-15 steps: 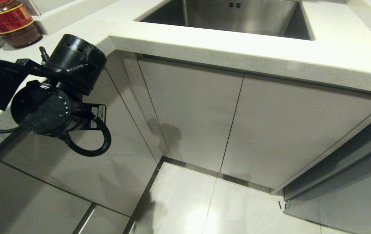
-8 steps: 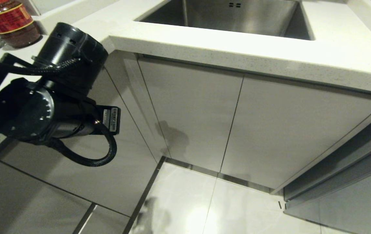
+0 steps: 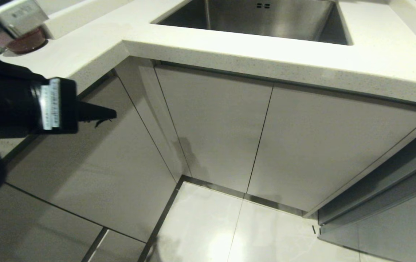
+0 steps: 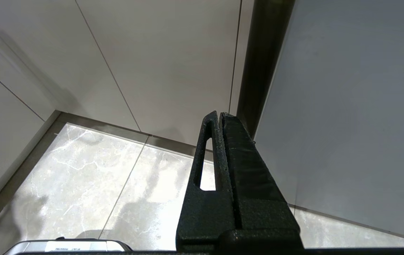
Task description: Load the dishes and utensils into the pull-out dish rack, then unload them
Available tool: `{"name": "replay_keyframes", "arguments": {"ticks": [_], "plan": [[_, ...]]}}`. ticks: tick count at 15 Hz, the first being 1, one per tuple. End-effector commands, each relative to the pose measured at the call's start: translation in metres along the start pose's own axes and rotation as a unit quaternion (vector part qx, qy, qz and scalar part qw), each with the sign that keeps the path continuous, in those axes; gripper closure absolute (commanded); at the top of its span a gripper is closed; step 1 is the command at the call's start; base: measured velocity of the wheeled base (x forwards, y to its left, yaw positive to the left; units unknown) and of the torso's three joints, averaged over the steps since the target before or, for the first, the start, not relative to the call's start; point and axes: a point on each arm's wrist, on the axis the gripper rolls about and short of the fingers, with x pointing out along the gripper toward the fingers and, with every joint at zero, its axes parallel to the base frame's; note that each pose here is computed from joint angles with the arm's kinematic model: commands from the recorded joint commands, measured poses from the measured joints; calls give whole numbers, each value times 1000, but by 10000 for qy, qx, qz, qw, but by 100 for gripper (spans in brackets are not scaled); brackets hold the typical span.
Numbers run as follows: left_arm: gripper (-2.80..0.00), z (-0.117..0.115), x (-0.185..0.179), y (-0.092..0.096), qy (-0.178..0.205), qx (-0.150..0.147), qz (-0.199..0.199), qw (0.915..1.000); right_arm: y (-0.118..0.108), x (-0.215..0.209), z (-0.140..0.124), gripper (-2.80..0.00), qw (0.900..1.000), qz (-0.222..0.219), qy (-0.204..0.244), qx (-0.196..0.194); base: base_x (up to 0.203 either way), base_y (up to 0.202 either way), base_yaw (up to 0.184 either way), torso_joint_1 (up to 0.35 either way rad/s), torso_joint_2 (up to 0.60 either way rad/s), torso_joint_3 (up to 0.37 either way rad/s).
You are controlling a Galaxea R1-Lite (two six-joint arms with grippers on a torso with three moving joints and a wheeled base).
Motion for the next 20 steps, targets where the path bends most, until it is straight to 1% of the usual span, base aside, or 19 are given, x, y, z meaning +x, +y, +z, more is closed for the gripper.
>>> {"name": "replay_keyframes", "arguments": {"ticks": [1,2,3,4,5,6,8,9,10,11,12,14,16,18,19,20], "plan": [[0,-2,-59,19,-865,8,-508,9950,0,1,-7,0,9999,-1,124,2,0,0,0,0,0,0],[0,-6,-73,26,-1171,150,-561,9914,0,1,-7,0,9999,-1,124,2,0,0,0,0,0,0],[0,-12,-87,33,-1490,341,-429,9873,0,1,-7,0,9999,-1,124,2,0,0,0,0,0,0],[0,-21,-101,39,-1832,608,-217,9810,0,1,-7,0,9999,-1,124,2,0,0,0,0,0,0],[0,-34,-115,43,-2188,942,43,9712,0,1,-7,0,9999,-1,124,2,0,0,0,0,0,0],[0,-46,-129,43,-2517,1231,323,9594,0,1,-7,0,9999,-1,124,2,0,0,0,0,0,0],[0,-66,-151,37,-2974,1597,733,9384,0,1,-7,0,9999,-1,124,2,0,0,0,0,0,0],[0,-77,-162,32,-3150,1717,831,9297,0,1,-7,0,9999,-1,124,2,0,0,0,0,0,0],[0,-90,-169,27,-3250,1789,975,9235,0,1,-7,0,9999,-1,124,2,0,0,0,0,0,0],[0,-107,-169,23,-3248,1805,1144,9213,0,1,-7,0,9999,-1,124,2,0,0,0,0,0,0],[0,-125,-167,21,-3198,1794,1280,9215,0,1,-7,0,9999,-1,124,2,0,0,0,0,0,0],[0,-160,-161,20,-3124,1748,1426,9228,0,1,-7,0,9999,-1,124,2,0,0,0,0,0,0],[0,-191,-159,23,-3080,1607,1643,9232,0,1,-7,0,9999,-1,124,2,0,0,0,0,0,0],[0,-219,-145,31,-2842,1462,1728,9317,0,1,-7,0,9999,-1,124,2,0,0,0,0,0,0],[0,-231,-135,35,-2714,1331,1741,9372,0,1,-7,0,9999,-1,124,2,0,0,0,0,0,0],[0,-243,-130,36,-2734,1181,1730,9388,0,1,-7,0,9999,-1,124,2,0,0,0,0,0,0]]}}
